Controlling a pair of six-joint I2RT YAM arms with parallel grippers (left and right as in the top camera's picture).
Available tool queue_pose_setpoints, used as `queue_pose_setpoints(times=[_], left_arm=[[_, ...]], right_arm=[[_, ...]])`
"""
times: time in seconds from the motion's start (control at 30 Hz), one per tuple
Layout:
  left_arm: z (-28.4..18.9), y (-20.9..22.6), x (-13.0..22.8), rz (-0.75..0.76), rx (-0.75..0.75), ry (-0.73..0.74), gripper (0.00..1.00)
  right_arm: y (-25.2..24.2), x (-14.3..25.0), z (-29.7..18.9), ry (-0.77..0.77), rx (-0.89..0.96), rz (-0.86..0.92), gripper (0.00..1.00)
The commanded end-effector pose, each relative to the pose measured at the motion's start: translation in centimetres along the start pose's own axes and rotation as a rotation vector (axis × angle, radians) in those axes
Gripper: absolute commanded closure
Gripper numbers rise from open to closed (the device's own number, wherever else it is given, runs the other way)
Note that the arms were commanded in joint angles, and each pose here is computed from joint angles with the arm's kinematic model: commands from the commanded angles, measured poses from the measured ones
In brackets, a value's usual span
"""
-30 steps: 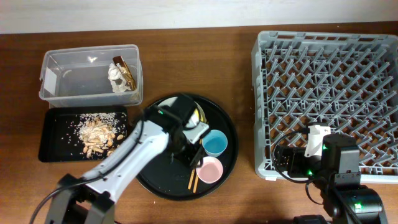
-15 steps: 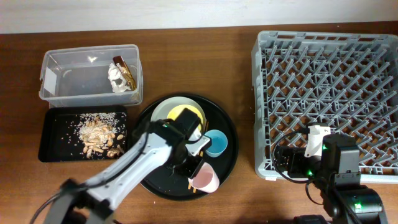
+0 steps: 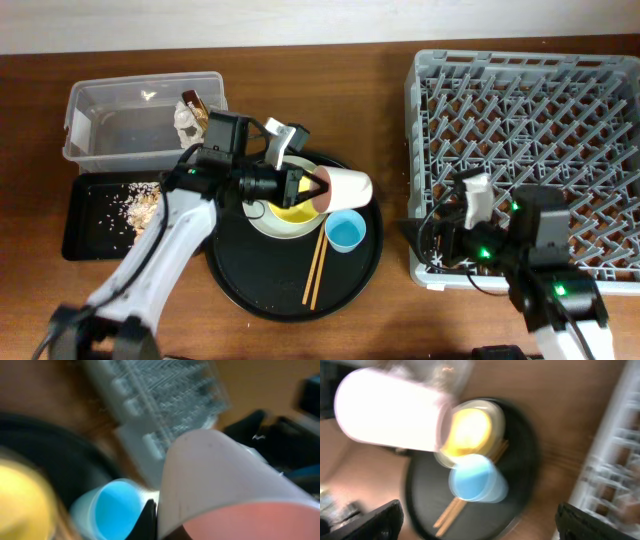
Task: Sort waste into correct bins and load items into the dishwasher rack
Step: 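Grasp the pink cup with left gripper and lift it, then hand the pink cup from left gripper to right gripper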
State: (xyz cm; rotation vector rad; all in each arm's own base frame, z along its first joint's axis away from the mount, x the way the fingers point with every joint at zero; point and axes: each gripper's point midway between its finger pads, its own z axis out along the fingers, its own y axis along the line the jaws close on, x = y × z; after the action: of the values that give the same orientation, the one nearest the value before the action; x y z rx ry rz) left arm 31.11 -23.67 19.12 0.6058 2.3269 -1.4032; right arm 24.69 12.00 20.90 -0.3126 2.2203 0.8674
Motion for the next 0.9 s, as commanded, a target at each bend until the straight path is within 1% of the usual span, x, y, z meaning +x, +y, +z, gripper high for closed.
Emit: queue_pose_setpoints(times=[0.0, 0.07, 0.17, 0.2, 0.3, 0.4, 0.57, 0.63, 0.7, 0.77, 0.87], left_arm=[[0.5, -3.8, 0.1, -0.016, 0.398, 0.046, 1.00], [1.0, -3.0, 0.2, -0.043, 0.395, 0.054, 1.00], [0.7, -3.6, 0.1, -0.033, 0.431, 0.054, 1.00], [0.8, -3.6, 0.1, -0.041, 0.430, 0.056, 1.00], [1.2, -4.0, 0.4, -0.038, 0.437, 0.070, 1.00], [1.7, -4.6, 0.8, -0.026, 0.448, 0.089, 1.00], [2.3, -4.9, 1.0, -0.011, 0.440, 0.099, 1.00], [2.5, -4.6, 1.0, -0.025, 0.419, 0.099, 1.00], [2.5, -4.5, 1.0, -0.029, 0.413, 0.099, 1.00], [2.5, -4.5, 1.0, -0.029, 0.413, 0.099, 1.00], [2.5, -4.5, 1.0, -0.032, 0.413, 0.100, 1.00]], right_arm=[[4.2, -0.6, 0.8, 0.025, -0.337, -0.054, 0.02], [4.6, -1.2, 1.6, 0.029, -0.443, -0.051, 0.02], [3.6, -1.3, 3.3, 0.047, -0.477, -0.028, 0.02], [3.7, -1.6, 3.5, 0.041, -0.522, -0.037, 0.02], [4.1, -2.1, 3.7, 0.024, -0.602, -0.065, 0.02], [4.2, -2.0, 3.7, 0.028, -0.615, -0.061, 0.02], [6.3, -2.5, 2.1, 0.000, -0.768, -0.125, 0.00], [6.7, -2.4, 1.9, 0.006, -0.793, -0.128, 0.04], [7.5, -2.0, 2.1, 0.021, -0.812, -0.145, 0.04], [8.1, -1.6, 2.7, 0.039, -0.810, -0.163, 0.10], [8.3, -1.4, 3.2, 0.048, -0.795, -0.169, 0.12]])
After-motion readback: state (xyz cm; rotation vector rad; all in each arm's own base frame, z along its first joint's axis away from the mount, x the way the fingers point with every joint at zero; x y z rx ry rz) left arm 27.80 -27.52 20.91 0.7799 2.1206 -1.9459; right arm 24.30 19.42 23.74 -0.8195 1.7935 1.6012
